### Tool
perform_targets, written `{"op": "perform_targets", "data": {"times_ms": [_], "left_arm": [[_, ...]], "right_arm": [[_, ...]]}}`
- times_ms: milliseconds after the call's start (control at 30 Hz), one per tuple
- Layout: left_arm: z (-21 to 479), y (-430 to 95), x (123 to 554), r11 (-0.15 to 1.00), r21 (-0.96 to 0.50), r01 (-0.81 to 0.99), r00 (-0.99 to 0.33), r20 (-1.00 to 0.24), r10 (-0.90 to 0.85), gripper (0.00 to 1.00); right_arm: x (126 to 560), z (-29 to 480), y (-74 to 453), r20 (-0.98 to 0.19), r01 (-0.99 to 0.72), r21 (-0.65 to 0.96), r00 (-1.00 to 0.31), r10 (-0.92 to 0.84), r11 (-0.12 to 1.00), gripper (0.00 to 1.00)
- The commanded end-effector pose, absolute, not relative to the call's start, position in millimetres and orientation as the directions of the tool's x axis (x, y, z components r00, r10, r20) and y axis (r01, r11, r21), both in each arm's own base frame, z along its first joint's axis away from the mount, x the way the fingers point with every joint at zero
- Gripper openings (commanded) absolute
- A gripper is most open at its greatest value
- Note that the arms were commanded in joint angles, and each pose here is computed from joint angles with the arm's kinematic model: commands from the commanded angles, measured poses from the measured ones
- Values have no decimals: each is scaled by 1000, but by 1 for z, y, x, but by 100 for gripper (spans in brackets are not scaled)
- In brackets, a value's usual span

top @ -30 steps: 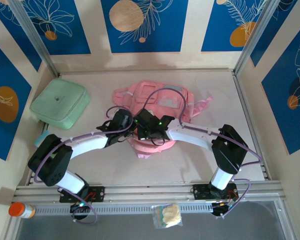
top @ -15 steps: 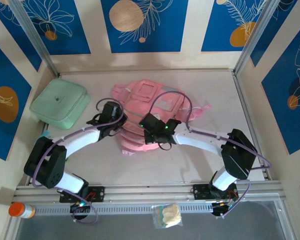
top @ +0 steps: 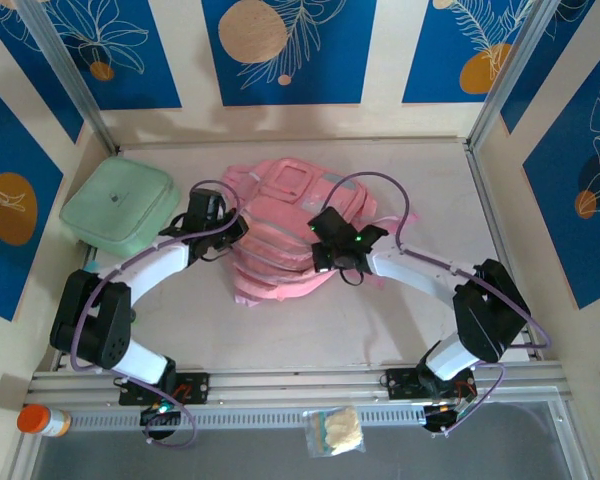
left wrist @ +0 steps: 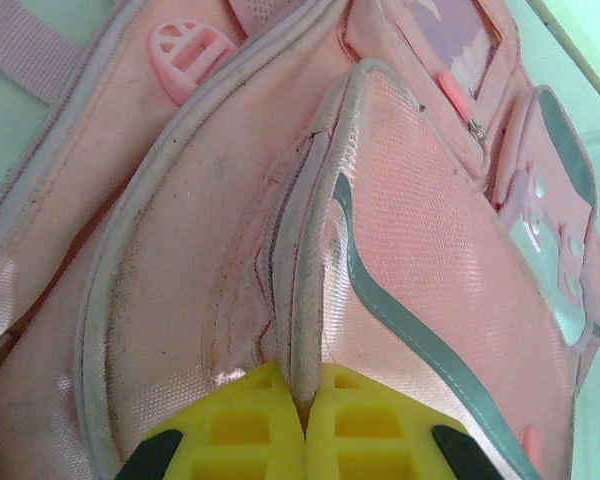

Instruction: Pack books, pencil case, and school supplies into a backpack

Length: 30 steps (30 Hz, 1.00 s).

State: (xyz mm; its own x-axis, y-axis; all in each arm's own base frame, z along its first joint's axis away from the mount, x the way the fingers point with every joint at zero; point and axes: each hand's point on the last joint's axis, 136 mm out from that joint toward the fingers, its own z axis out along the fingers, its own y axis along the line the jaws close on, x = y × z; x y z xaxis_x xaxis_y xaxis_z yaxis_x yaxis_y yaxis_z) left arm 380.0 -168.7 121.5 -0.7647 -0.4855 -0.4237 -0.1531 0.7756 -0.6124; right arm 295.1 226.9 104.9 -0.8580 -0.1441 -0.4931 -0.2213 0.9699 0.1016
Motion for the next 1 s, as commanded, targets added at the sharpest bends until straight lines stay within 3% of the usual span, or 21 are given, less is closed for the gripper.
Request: {"op": "perform_targets", "data": {"times_ms": [0,67,100,200,300,433,533,567,667,700,800,967], "left_arm": [[136,-168,397,780,-620,-84,-751,-475,-458,0],[141,-175,396,769,-636,-56,-765,-468,-442,0],[145,-174,394,773,-633,-45,-767,-474,-433,0],[154,-164,380,803,-595,-30,-756,-512,-407,31],[160,-147,358,826,-563,-36,-732,-548,-405,46],[172,-110,329,878,-473,-70,-649,-647,-400,67],[178,-61,309,945,-280,-168,-574,-752,-325,95],[180,-47,304,953,-223,-205,-552,-778,-301,100],[181,-5,292,952,-23,-306,-486,-856,-177,99],[181,5,291,945,34,-326,-462,-877,-128,99],[175,19,297,926,164,-340,-394,-919,18,99],[143,10,321,945,217,-244,-325,-937,131,99]], "right_arm": [[306,114,215,-516,-243,87,-841,-166,966,0],[300,121,228,-521,-307,91,-826,-218,947,0],[294,126,235,-524,-347,104,-816,-245,932,5],[282,149,239,-546,-377,162,-804,-236,912,39],[282,173,217,-598,-328,164,-783,-171,930,63],[294,184,154,-699,-123,141,-715,11,982,74],[306,189,115,-776,-59,158,-625,87,986,79],[309,188,103,-788,-33,163,-606,110,986,80],[317,187,54,-839,110,148,-512,184,983,88],[318,185,39,-858,146,150,-471,202,978,98],[327,168,18,-889,140,176,-403,218,974,99],[338,133,-10,-908,186,142,-367,203,972,99]]}}
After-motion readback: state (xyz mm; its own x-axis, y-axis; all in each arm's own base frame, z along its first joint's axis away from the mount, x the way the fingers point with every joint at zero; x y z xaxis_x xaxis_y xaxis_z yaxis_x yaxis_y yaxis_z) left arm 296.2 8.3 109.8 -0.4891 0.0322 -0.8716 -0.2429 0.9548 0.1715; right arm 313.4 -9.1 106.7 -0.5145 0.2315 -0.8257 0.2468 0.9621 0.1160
